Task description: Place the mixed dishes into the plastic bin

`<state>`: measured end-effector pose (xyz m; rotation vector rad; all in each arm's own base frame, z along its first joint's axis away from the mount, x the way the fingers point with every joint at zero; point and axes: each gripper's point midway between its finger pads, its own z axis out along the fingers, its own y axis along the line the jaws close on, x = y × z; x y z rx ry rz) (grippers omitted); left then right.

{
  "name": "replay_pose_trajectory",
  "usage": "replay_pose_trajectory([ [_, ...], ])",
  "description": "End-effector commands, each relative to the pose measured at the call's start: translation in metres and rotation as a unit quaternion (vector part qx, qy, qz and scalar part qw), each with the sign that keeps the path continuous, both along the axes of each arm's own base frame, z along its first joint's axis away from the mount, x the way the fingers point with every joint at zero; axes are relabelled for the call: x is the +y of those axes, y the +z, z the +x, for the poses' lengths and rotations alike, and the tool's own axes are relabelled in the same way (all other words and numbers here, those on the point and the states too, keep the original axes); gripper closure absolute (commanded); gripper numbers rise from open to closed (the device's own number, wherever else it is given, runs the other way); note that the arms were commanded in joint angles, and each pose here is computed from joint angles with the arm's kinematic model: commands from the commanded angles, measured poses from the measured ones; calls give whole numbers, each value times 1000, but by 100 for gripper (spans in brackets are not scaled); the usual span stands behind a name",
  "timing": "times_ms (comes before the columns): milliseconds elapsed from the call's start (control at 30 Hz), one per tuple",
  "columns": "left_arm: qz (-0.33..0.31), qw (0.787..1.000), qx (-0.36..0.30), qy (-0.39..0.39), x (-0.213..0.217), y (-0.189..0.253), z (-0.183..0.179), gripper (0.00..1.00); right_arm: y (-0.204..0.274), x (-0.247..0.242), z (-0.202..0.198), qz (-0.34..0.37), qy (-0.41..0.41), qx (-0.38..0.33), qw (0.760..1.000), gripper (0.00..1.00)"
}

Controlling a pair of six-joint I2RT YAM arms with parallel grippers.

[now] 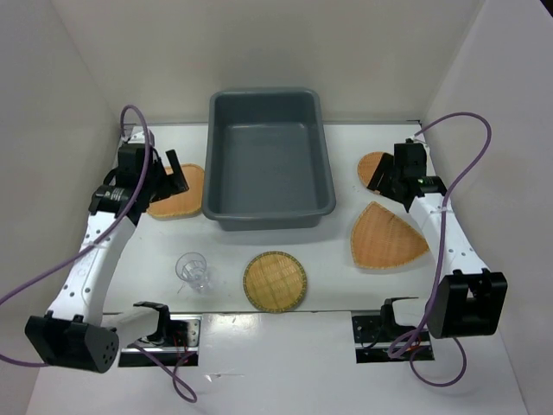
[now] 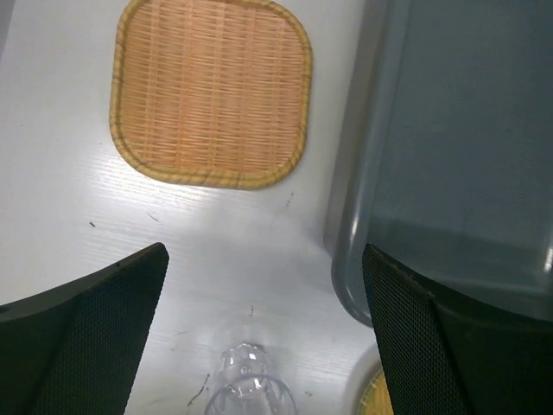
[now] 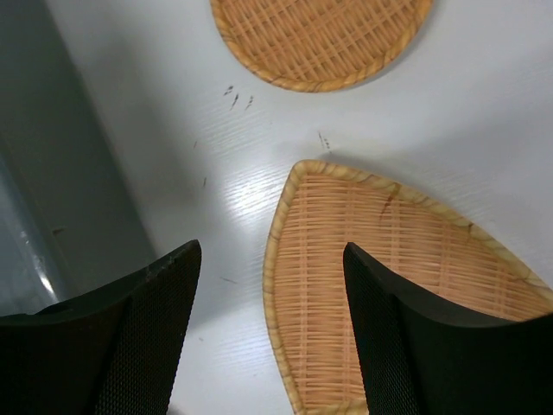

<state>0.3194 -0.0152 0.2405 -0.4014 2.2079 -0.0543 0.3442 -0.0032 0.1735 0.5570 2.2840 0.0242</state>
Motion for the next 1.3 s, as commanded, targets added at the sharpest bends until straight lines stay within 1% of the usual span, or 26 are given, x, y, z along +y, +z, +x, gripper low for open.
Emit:
replay_pose_trajectory([
  [0,-37,999,-8,-27,-15,6,-19,0,7,9,0,19,20,-19,999,28],
  [133,-79,996,-3,-41,-28,4,-35,0,9,16,-8,30,29,-33,999,28],
  [167,-90,995,-7,-41,-30,9,-44,0,14,16,-9,30,29,-39,998,28],
  [233,-112,993,6,-21,-31,4,-54,0,14,21,-11,34,38,-41,998,28],
  [267,-117,992,38,-17,-32,-8,-66,0,17,21,-12,34,38,-47,998,28],
  [300,-116,992,54,-15,-32,-13,-72,3,17,21,-12,34,38,-47,998,27],
  [333,-114,990,76,-12,-31,-23,-80,8,20,21,-13,34,38,-51,997,27],
  [367,-114,987,115,-4,-30,-39,-94,13,20,24,-13,34,43,-51,997,27],
  [433,-111,983,148,0,-29,-50,-108,18,24,24,-14,34,43,-57,997,27],
  [467,-111,978,175,7,-28,-56,-121,18,24,27,-14,34,48,-56,997,27],
  [600,-81,970,226,32,-16,-68,-148,18,23,29,-17,32,50,-56,997,27],
  [633,-79,969,232,27,-17,-69,-151,21,19,29,-18,31,50,-52,997,27],
  [700,-82,968,237,33,-18,-70,-150,23,19,30,-18,28,51,-52,997,25],
  [767,-84,965,249,27,-21,-77,-151,36,22,30,-19,28,51,-57,997,24],
  [800,-77,962,261,32,-19,-83,-152,51,20,30,-21,28,51,-52,997,24],
  [833,-70,959,275,32,-21,-91,-151,57,20,30,-21,28,51,-52,997,24],
  [867,-63,958,277,28,-23,-93,-149,60,20,28,-20,25,47,-52,997,24],
  [900,-47,958,282,31,-20,-96,-147,60,22,28,-21,25,47,-52,997,24],
  [933,-36,955,293,31,-20,-102,-144,54,22,28,-21,25,47,-52,997,24],
  [967,-28,954,296,29,-21,-104,-141,50,22,28,-21,25,47,-52,997,24],
  [1000,-27,952,305,29,-23,-108,-140,43,22,28,-21,25,47,-52,997,24],
  [1100,-15,943,331,16,-29,-119,-141,43,24,25,-23,18,40,-53,998,24],
  [1267,-2,942,336,27,-26,-123,-140,41,28,21,-26,12,33,-58,998,24],
])
